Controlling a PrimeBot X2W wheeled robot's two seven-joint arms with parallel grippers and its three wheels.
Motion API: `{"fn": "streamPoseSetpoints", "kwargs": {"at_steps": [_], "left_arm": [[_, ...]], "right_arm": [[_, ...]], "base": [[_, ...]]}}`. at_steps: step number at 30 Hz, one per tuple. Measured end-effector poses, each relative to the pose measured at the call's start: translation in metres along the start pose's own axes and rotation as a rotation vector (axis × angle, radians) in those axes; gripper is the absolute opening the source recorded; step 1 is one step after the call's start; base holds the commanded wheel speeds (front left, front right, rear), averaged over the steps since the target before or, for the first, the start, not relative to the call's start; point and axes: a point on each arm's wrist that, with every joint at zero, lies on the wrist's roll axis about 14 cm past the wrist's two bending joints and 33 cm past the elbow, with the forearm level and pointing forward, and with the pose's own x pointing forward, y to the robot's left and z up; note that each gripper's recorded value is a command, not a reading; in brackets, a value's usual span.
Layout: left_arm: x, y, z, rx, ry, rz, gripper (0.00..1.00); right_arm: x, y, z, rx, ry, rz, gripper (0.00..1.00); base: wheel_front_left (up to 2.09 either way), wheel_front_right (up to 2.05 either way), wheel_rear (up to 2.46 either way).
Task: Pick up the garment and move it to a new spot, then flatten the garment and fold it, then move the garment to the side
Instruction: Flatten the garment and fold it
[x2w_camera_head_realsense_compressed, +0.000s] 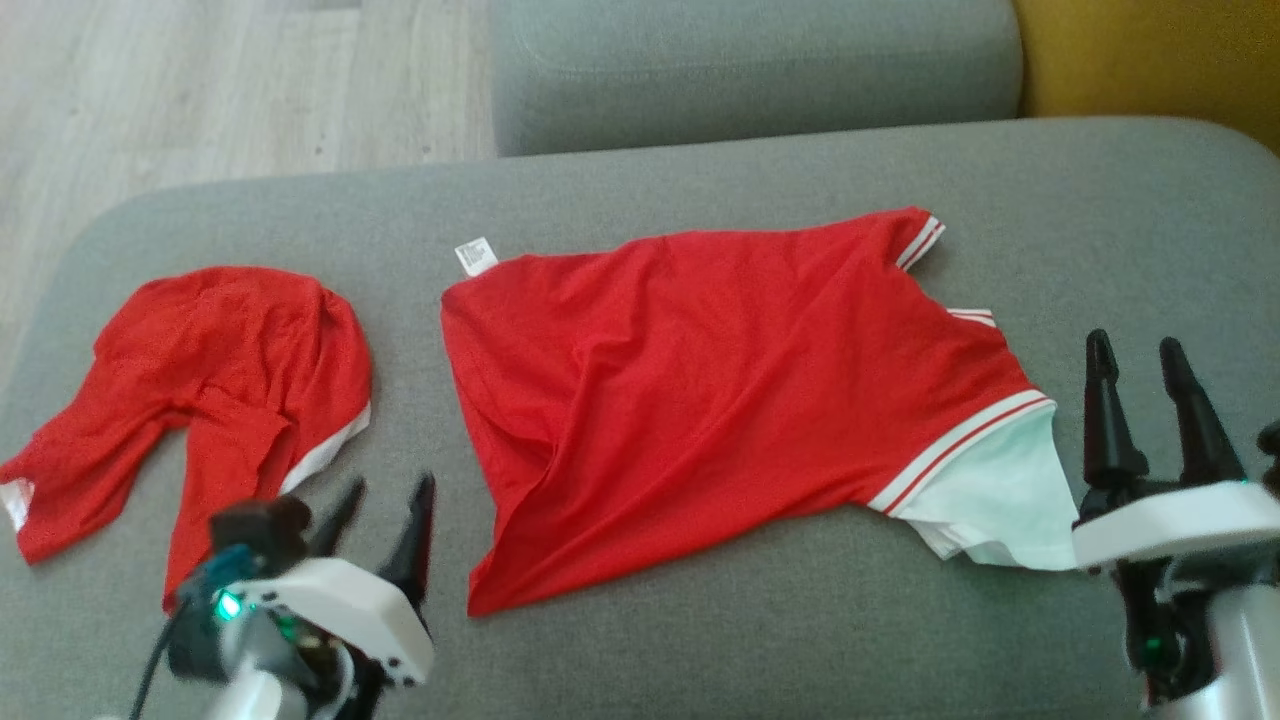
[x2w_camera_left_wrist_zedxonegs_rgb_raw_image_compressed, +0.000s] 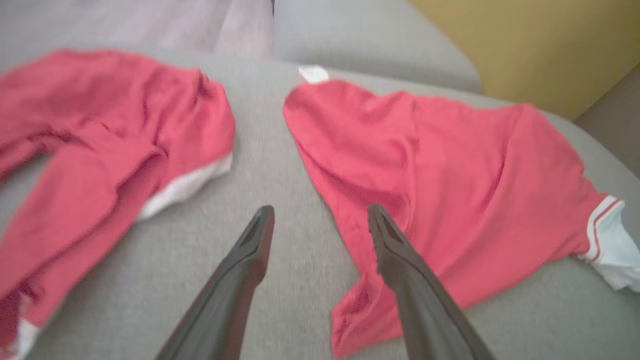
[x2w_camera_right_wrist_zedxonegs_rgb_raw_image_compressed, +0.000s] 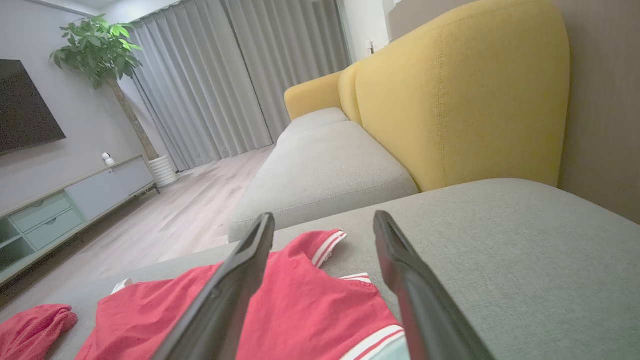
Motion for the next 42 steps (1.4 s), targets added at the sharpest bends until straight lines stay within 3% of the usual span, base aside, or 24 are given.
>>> {"fn": "streamPoseSetpoints", "kwargs": {"at_steps": [2, 11, 15, 21, 42], "left_arm": [[-0.005, -0.003, 0.034, 0.066, -0.151, -0.019, 1.0], [-0.022, 0.007, 0.087, 0.112, -0.424, 0.035, 1.0], [-0.023, 0.014, 0.083, 0.168, -0.436, 0.049, 1.0], [-0.022, 0.028, 0.054, 0.221, -0.359, 0.089, 1.0], [-0.023, 0.02, 0.056, 0.178, -0.384, 0.072, 1.0]], "right_arm": [[-0.004, 0.008, 0.002, -0.002, -0.013, 0.023, 1.0], [-0.015, 0.025, 0.019, -0.073, -0.113, 0.081, 1.0], [-0.023, 0.027, 0.021, -0.082, -0.15, 0.089, 1.0], [-0.033, 0.024, 0.001, -0.091, -0.089, 0.106, 1.0], [-0.036, 0.02, -0.032, -0.08, 0.027, 0.087, 1.0]], "base": [[0.0, 0.0, 0.0], [0.0, 0.0, 0.0], [0.0, 0.0, 0.0], [0.0, 0.0, 0.0], [0.0, 0.0, 0.0]]}}
